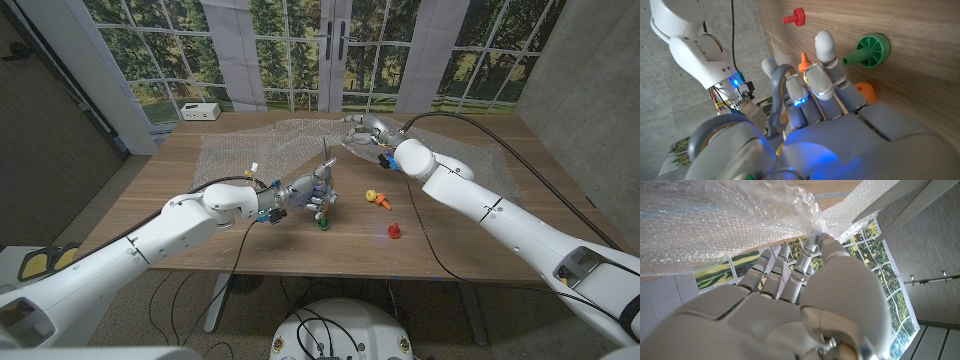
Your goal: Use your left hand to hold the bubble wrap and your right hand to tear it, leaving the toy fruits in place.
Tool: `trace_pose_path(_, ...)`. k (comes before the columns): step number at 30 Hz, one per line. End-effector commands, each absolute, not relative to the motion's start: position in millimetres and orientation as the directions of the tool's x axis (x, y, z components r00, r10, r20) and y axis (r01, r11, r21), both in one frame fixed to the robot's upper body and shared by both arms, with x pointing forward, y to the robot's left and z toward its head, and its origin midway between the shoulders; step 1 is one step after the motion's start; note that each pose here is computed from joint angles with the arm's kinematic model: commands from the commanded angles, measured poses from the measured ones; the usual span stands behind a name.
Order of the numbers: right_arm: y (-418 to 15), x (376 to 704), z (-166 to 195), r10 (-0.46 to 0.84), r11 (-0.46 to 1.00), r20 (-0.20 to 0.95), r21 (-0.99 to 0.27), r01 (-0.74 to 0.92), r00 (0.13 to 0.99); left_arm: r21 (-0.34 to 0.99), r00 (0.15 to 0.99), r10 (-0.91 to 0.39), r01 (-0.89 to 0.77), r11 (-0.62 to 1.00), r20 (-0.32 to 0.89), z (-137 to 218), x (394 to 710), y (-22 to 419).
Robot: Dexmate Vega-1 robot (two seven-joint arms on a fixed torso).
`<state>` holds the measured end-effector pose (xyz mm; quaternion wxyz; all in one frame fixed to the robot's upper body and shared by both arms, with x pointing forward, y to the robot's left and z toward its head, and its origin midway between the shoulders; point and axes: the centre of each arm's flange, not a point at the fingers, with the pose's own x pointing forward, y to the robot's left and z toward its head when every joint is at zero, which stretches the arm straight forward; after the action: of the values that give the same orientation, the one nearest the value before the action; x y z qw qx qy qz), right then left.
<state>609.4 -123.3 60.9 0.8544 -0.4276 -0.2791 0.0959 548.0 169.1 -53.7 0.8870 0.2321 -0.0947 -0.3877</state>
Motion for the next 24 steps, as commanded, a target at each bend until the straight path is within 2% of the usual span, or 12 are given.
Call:
trace_pose_path(1,-119.4,608.1,56.6,0.420,0.604,0.387,-0.794,0.065,0.821,0.488,0.680,-0.733,0.643,0.591,-0.009,-50.4,552.0,171.8)
trace_pose_path(24,-114.3,580.0,50.2,0.448,0.575,0.467,-0.804,0.154,0.762,0.491,0.678,-0.735,0.644,0.587,-0.011,-49.5,552.4,170.0)
